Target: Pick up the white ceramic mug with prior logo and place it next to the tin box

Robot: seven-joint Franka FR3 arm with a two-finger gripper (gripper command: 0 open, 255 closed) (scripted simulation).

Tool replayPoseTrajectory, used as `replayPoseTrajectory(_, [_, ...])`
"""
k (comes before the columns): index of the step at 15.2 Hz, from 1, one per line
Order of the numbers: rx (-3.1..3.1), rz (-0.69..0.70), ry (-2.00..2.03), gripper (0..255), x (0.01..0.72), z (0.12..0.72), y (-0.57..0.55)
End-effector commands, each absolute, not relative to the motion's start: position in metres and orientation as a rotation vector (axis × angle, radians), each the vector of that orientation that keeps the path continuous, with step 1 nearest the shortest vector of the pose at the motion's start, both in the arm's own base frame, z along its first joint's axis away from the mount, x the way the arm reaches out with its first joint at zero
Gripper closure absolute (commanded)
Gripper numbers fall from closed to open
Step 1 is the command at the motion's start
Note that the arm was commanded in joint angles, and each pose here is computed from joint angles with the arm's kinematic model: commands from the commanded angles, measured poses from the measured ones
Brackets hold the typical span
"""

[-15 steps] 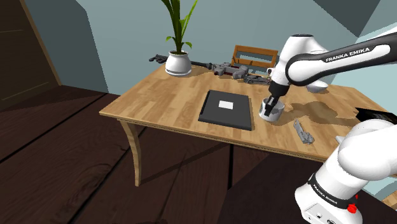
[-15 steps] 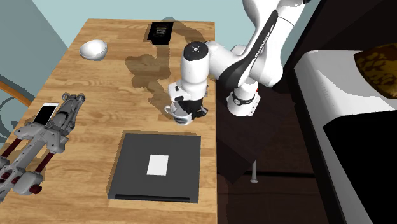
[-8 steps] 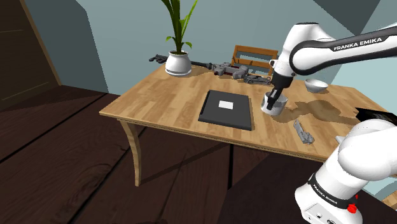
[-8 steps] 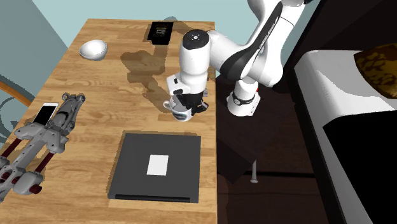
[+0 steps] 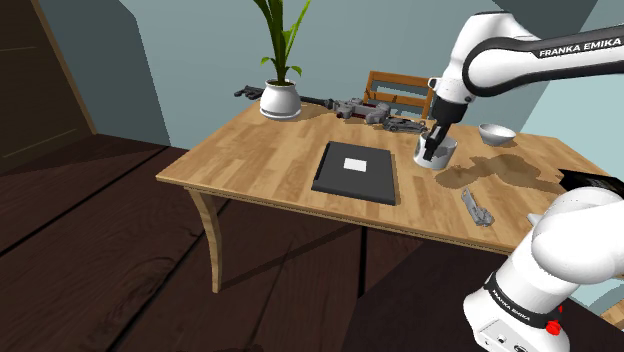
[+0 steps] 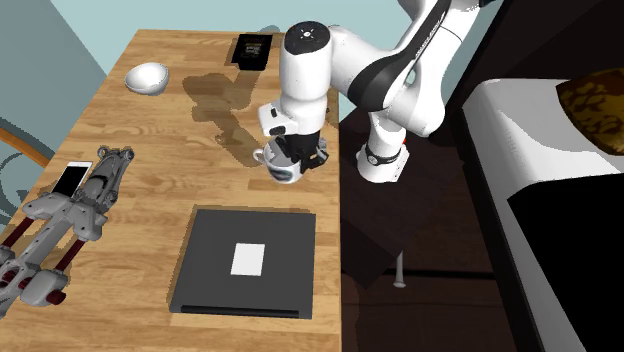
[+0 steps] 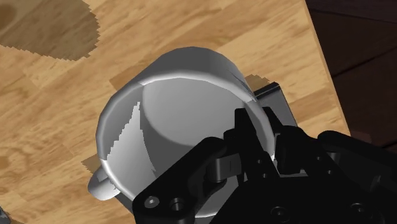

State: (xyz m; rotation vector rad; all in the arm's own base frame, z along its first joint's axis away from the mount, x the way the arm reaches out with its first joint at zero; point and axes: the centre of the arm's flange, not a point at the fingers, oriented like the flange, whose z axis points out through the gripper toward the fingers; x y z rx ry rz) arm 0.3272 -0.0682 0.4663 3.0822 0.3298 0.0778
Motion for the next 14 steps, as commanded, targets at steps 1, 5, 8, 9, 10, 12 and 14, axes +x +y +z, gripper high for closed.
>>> replayPoseTrajectory(1, [3.082, 0.077, 0.33, 255, 0.326, 0.477, -0.069])
replayPoseTrajectory(5, [3.082, 0.077, 0.33, 255, 0.317, 0.486, -0.093])
replayPoseTrajectory(8, [3.082, 0.077, 0.33, 255, 0.302, 0.486, -0.13])
replayPoseTrajectory(9, [3.082, 0.077, 0.33, 255, 0.297, 0.486, -0.142])
replayPoseTrajectory(10, [3.082, 0.077, 0.33, 255, 0.292, 0.486, -0.155])
replayPoseTrajectory(12, [3.082, 0.077, 0.33, 255, 0.283, 0.486, -0.179])
replayPoseTrajectory(14, [3.082, 0.077, 0.33, 255, 0.273, 0.486, -0.204])
